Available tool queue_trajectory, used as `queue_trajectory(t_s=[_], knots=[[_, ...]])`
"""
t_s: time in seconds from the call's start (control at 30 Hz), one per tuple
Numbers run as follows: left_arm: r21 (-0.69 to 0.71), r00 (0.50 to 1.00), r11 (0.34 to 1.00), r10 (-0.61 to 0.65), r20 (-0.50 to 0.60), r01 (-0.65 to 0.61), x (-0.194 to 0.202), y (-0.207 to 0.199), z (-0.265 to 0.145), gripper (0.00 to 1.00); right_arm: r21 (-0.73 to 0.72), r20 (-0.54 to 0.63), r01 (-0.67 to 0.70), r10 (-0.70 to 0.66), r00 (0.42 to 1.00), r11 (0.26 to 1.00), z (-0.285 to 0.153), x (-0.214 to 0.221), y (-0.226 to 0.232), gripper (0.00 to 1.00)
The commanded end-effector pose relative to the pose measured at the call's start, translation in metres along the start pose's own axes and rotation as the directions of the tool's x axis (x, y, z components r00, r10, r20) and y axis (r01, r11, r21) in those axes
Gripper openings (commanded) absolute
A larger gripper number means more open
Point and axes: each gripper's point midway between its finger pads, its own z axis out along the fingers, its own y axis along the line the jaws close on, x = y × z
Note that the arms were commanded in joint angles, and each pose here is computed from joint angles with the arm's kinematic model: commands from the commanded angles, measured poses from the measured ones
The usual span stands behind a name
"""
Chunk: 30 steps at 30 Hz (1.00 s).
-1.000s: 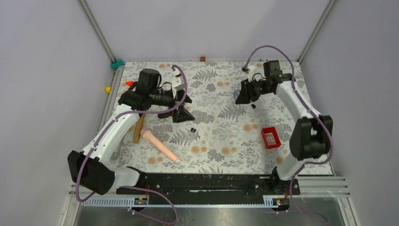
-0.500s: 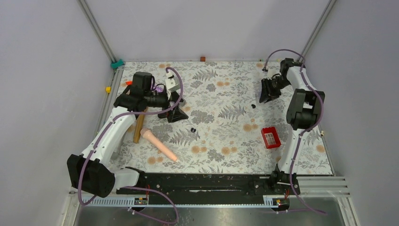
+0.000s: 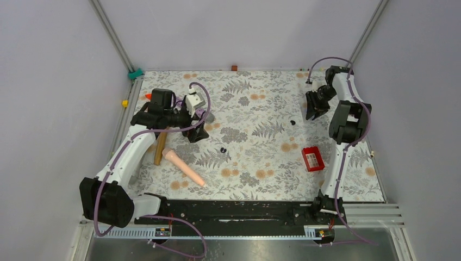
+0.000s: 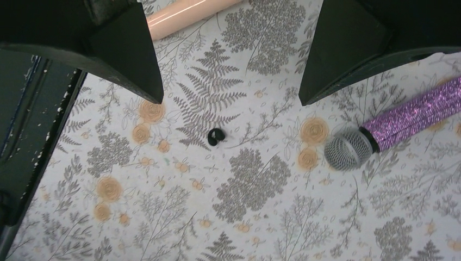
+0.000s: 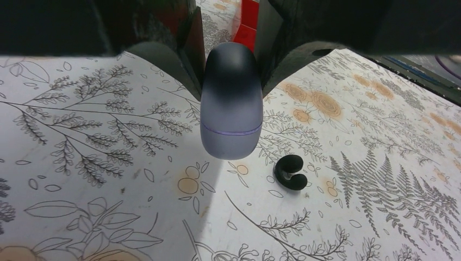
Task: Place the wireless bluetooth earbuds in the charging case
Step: Place the charging case at the center of the board.
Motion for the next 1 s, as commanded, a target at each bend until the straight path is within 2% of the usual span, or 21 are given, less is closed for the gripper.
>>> queue_trajectory(t_s=[0.0,0.7,0.73,0.77,0.8,0.97], knots=[[-0.078,0.999,0.996,0.04,-0.034,-0.042,0.009,0.01,-0.011,0.99,0.01,-0.06,-0.022,0.023,0.998,1.0,-0.01,0.007,0.002,0.36],[-0.109,0.997,0.991,0.076,-0.008,-0.077,0.0,-0.001,-0.03,0.98,0.04,-0.122,-0.04,0.045,0.991,0.998,-0.007,0.023,0.008,0.55],[-0.116,0.997,0.99,0.076,-0.012,-0.077,0.0,0.0,-0.03,0.99,0.04,-0.122,-0.037,0.042,0.992,0.998,-0.009,0.023,0.009,0.63],[-0.123,0.997,0.989,0.077,-0.014,-0.078,0.0,0.001,-0.031,0.98,0.046,-0.119,-0.032,0.037,0.992,0.998,-0.01,0.023,0.009,0.92],[-0.128,0.997,0.989,0.078,-0.016,-0.079,0.0,0.001,-0.031,0.98,0.057,-0.115,-0.029,0.035,0.993,0.998,-0.011,0.023,0.008,0.98],[-0.148,0.996,0.986,0.081,-0.023,-0.083,0.002,0.003,-0.034,0.99,0.146,-0.057,-0.005,0.013,0.998,0.989,-0.031,0.021,0.004,0.99]])
